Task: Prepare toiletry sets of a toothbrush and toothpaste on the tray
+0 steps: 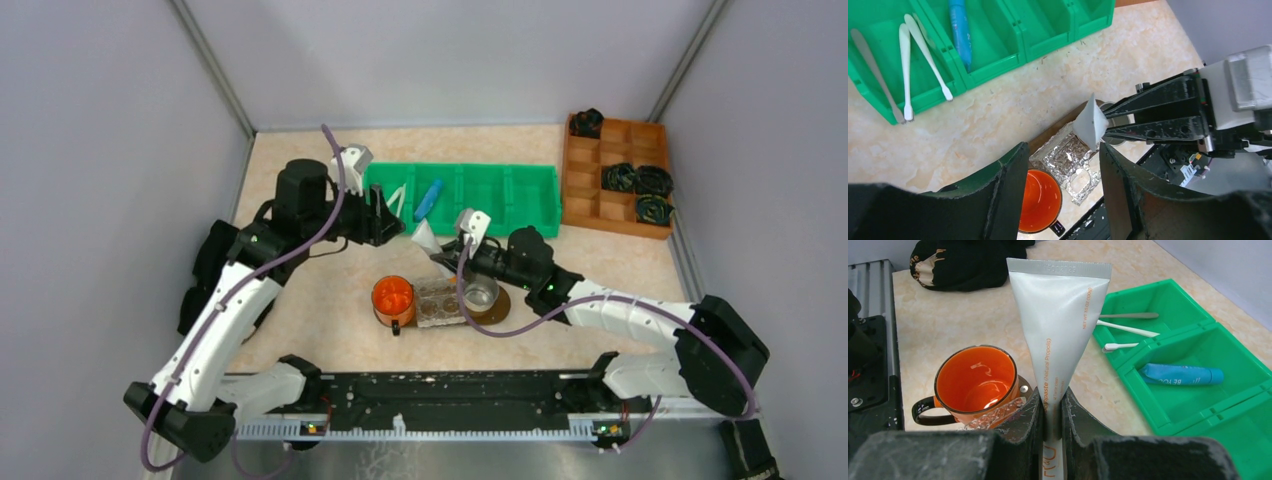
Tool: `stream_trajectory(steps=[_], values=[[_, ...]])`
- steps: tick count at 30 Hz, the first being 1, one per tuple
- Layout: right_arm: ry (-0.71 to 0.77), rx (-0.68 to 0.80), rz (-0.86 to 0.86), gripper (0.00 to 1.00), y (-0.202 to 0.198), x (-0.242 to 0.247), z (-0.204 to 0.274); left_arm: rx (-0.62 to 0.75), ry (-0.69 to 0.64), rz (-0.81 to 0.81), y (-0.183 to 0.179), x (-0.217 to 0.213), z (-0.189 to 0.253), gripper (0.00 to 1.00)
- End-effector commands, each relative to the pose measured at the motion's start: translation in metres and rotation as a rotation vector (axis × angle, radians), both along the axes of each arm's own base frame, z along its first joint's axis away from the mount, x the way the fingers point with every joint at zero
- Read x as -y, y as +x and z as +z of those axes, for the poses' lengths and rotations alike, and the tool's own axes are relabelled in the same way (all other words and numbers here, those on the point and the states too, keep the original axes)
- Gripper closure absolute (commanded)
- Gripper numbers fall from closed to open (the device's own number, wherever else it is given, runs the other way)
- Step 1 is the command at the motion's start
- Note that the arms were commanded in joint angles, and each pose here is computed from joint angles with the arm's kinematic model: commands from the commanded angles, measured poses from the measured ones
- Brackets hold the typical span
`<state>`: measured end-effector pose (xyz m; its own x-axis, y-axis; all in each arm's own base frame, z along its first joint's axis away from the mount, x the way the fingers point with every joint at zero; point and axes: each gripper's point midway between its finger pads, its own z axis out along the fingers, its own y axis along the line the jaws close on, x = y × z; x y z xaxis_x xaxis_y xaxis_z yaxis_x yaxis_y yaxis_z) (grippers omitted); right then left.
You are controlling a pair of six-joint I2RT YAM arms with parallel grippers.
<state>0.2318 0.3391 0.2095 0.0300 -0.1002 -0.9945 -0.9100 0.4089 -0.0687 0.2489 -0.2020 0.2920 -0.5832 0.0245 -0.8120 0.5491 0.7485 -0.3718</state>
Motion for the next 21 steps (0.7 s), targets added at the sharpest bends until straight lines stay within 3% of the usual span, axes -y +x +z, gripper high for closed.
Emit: stream_trajectory(steps=[1,10,21], values=[[0.061,0.087,-0.004,1.00,0.006,-0.010,0.038,0.039,-0.014,-0.051,-0.012,0.002,0.021,0.39],[0.054,0.093,-0.006,1.00,0.009,-0.013,0.041,-0.051,-0.001,-0.188,-0.032,0.026,0.008,0.40],[0.055,0.104,0.019,1.00,0.003,-0.018,0.046,-0.058,0.068,-0.130,-0.023,0.024,-0.010,0.39]])
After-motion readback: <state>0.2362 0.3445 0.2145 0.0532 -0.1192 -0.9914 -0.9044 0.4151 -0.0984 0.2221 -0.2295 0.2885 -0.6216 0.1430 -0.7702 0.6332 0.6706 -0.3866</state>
